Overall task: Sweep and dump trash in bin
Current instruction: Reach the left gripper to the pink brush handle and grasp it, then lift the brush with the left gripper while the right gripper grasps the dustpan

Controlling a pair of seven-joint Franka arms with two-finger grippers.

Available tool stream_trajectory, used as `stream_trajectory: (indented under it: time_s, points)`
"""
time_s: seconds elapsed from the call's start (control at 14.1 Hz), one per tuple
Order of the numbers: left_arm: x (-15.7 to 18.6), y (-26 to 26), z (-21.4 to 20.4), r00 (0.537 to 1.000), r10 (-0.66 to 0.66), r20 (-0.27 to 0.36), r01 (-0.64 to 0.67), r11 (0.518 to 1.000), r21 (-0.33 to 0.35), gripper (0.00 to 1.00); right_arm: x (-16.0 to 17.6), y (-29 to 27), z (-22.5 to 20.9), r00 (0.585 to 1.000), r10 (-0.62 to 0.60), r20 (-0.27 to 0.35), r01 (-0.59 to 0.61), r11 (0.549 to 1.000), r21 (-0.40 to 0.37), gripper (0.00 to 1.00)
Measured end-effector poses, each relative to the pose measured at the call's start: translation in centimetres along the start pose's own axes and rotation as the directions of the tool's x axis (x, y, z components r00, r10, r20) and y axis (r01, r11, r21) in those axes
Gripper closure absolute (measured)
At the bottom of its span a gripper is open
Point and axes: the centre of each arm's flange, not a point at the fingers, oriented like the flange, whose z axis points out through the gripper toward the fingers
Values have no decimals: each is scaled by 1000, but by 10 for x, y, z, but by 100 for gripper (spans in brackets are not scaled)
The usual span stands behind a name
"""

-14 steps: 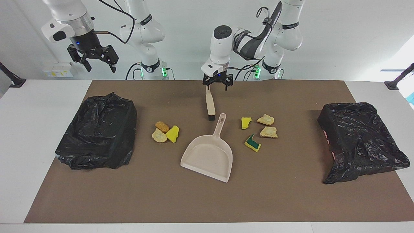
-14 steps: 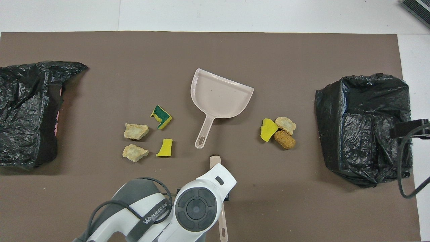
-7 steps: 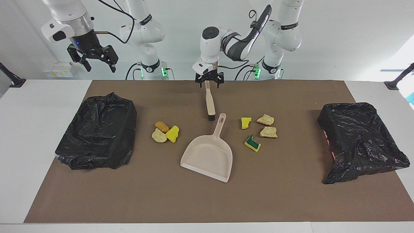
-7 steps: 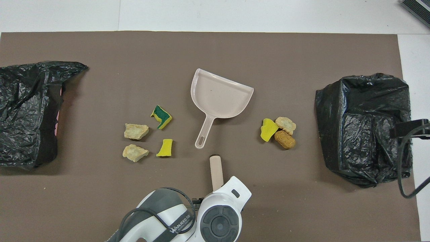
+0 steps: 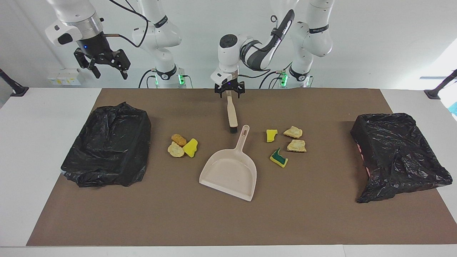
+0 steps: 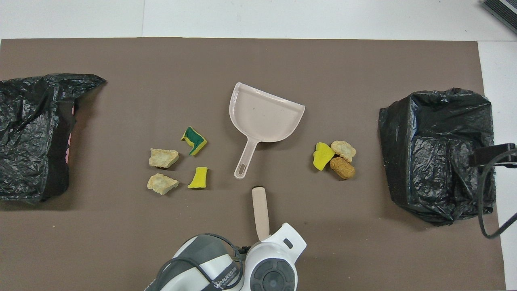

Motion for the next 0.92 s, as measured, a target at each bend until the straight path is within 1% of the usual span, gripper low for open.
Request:
stream_trajectory:
  time_s: [0.07,0.14,0.21,0.28,0.43,0.57,0.78,0.92]
  points:
    - [1,-1,0,1000,-3,0,3,1000,0,22,0,0,1,1000,0,1,0,1000,0,0]
    - [2,-2,0,1000,-7,1,7,1000,1,27,0,0,1,1000,0,2,0,1000,0,0]
    - [3,-2,0,1000,-11,2,11,1000,3,39,0,0,1,1000,1,3,-1,1000,0,0]
    - [3,-4,0,1000,-14,5,14,1000,7,55,0,0,1,1000,1,3,-1,1000,0,0]
    - [7,-8,0,999,-29,16,29,999,19,75,0,0,1,1000,1,3,-1,1000,0,0]
    - [17,-17,-5,998,-54,29,53,998,34,75,0,0,1,1000,1,3,-1,1000,0,0]
    - [33,-35,-25,991,-105,81,97,991,93,75,-1,3,2,1000,5,6,-5,1000,1,0]
    - [46,-52,-39,982,-151,110,137,983,125,75,-2,4,3,1000,7,19,-7,1000,1,0]
